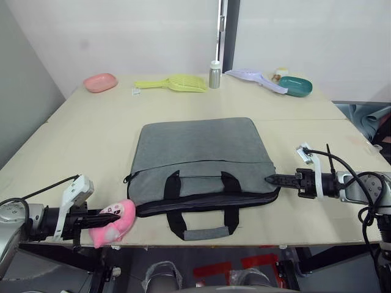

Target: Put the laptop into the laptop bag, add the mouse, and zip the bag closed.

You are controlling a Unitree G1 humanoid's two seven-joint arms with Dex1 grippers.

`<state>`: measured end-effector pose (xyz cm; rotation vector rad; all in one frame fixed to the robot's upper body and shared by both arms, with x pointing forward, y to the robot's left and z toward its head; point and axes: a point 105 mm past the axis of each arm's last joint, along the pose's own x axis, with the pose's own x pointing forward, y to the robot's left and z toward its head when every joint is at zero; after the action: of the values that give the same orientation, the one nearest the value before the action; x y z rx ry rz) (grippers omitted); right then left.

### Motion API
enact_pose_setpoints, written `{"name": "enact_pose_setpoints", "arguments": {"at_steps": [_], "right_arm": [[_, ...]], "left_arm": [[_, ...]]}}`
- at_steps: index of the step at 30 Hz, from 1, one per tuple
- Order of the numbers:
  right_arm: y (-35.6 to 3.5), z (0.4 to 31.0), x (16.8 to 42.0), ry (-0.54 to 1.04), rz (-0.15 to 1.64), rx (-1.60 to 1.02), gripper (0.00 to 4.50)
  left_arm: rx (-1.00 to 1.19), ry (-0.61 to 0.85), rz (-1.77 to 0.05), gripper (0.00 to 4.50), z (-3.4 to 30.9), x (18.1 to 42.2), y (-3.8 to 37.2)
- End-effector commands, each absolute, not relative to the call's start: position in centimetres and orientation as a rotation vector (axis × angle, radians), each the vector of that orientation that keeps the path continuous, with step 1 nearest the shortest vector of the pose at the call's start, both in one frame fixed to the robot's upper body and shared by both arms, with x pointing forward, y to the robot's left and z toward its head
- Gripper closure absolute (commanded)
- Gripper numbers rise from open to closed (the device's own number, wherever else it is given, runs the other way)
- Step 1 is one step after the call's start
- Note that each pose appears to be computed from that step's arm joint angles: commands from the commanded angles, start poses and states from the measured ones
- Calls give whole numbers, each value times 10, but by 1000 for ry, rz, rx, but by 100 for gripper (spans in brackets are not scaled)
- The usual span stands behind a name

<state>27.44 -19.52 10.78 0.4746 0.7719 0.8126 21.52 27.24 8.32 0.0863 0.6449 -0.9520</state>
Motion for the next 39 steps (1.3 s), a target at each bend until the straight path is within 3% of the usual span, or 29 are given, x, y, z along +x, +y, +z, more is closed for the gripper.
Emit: {"name": "enact_pose_setpoints", "arguments": {"at_steps": [1,9,18,26,35,39], "right_arm": [[-180,122,269,725,892,487,447],[-167,124,271,678,890,502,447],[-160,126,273,656,891,515,447],[-168,129,275,603,899,413,447],[-211,129,284,546,824,198,149],[-220,139,289,467,875,-43,16]], "left_arm": [[122,652,-886,450,85,225,286],[143,627,-848,450,95,241,297],[80,601,-915,450,102,239,269],[101,617,-865,450,99,242,282],[110,635,-837,450,96,236,289],[116,640,-819,450,95,234,291]]}}
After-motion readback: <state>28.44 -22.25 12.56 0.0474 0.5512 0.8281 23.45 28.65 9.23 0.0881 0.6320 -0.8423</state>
